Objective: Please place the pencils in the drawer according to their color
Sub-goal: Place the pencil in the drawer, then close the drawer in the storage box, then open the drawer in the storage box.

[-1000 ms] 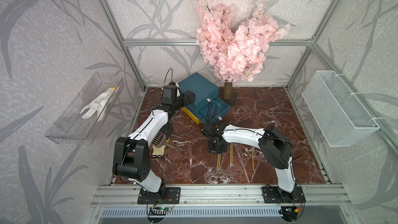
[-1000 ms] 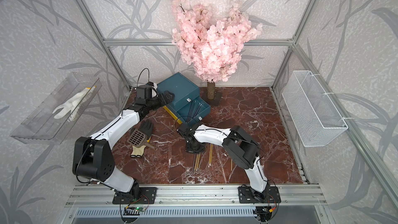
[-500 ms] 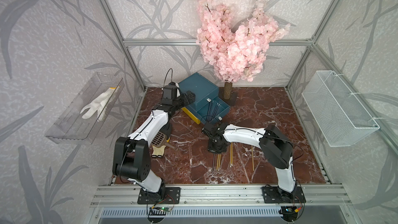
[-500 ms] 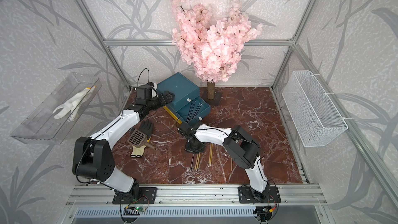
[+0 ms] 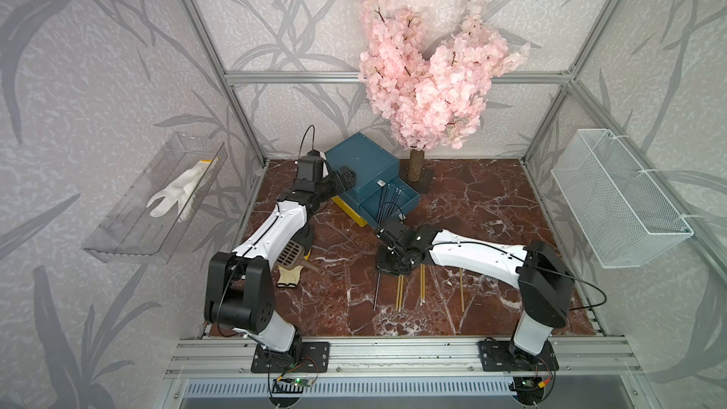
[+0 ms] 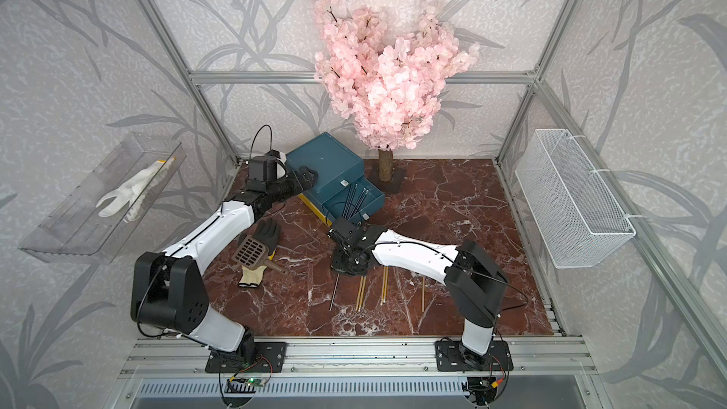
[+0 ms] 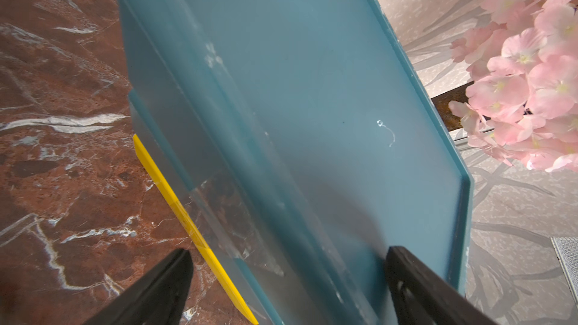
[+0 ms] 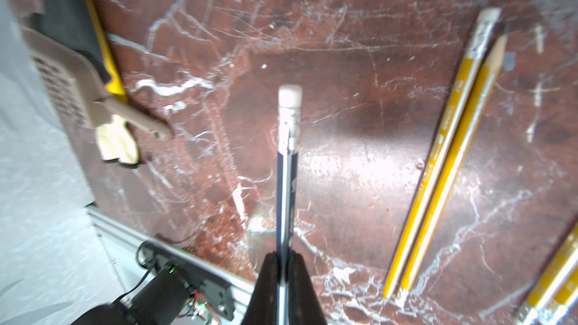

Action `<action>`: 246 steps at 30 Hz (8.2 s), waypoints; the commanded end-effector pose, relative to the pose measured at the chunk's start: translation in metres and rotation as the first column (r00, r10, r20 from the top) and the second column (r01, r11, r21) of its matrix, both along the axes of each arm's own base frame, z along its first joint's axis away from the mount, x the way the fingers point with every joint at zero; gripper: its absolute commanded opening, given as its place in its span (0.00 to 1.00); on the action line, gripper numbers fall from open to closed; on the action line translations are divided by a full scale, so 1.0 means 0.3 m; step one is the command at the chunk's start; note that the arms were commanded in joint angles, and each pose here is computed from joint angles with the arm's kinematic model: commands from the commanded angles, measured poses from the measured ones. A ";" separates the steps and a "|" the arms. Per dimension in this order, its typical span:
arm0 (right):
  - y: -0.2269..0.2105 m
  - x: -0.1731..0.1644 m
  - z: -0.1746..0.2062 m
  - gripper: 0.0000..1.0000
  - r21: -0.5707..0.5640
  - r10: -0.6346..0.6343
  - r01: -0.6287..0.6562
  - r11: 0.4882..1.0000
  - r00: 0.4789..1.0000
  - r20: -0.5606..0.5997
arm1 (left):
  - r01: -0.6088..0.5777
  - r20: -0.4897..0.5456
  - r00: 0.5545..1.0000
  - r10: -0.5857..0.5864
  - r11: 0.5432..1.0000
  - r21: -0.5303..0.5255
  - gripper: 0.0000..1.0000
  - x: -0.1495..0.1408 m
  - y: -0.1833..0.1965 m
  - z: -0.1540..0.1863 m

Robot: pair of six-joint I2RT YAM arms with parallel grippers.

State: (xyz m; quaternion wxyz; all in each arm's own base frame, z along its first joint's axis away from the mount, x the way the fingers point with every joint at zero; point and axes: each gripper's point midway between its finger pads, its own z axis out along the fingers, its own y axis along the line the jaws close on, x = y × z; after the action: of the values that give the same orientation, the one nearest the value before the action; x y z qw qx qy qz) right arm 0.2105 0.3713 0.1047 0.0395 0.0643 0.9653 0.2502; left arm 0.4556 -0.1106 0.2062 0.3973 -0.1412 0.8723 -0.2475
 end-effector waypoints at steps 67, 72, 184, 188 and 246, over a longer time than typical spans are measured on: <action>-0.122 0.757 0.205 0.00 0.065 -0.197 0.186 0.980 0.944 0.264 | 0.030 -0.307 0.952 -0.002 0.996 0.085 1.00 -0.153 0.027 -0.282; -0.081 0.734 0.195 0.19 0.074 -0.163 0.149 0.986 0.955 0.246 | 0.028 -0.304 0.953 -0.001 0.996 0.085 1.00 -0.149 0.025 -0.276; 0.027 0.781 0.094 0.05 0.593 -0.460 0.391 0.704 0.887 -0.039 | 0.016 -0.340 0.939 0.041 0.986 0.163 1.00 -0.180 0.063 -0.303; -0.027 0.726 0.065 0.31 0.577 -0.478 0.412 0.705 0.877 -0.041 | 0.017 -0.339 0.940 0.039 0.987 0.160 1.00 -0.181 0.062 -0.298; -0.026 0.858 -0.128 0.49 0.450 -0.516 0.479 0.753 0.855 -0.048 | 0.025 -0.338 0.941 0.021 0.991 0.131 1.00 -0.179 0.045 -0.321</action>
State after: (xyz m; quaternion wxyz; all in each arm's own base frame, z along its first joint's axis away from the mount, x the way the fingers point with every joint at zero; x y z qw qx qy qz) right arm 0.4657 0.3628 0.0580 0.1162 0.3226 0.8278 0.4439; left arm 0.4564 -0.1069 0.2066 0.4055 -0.1470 0.8718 -0.2323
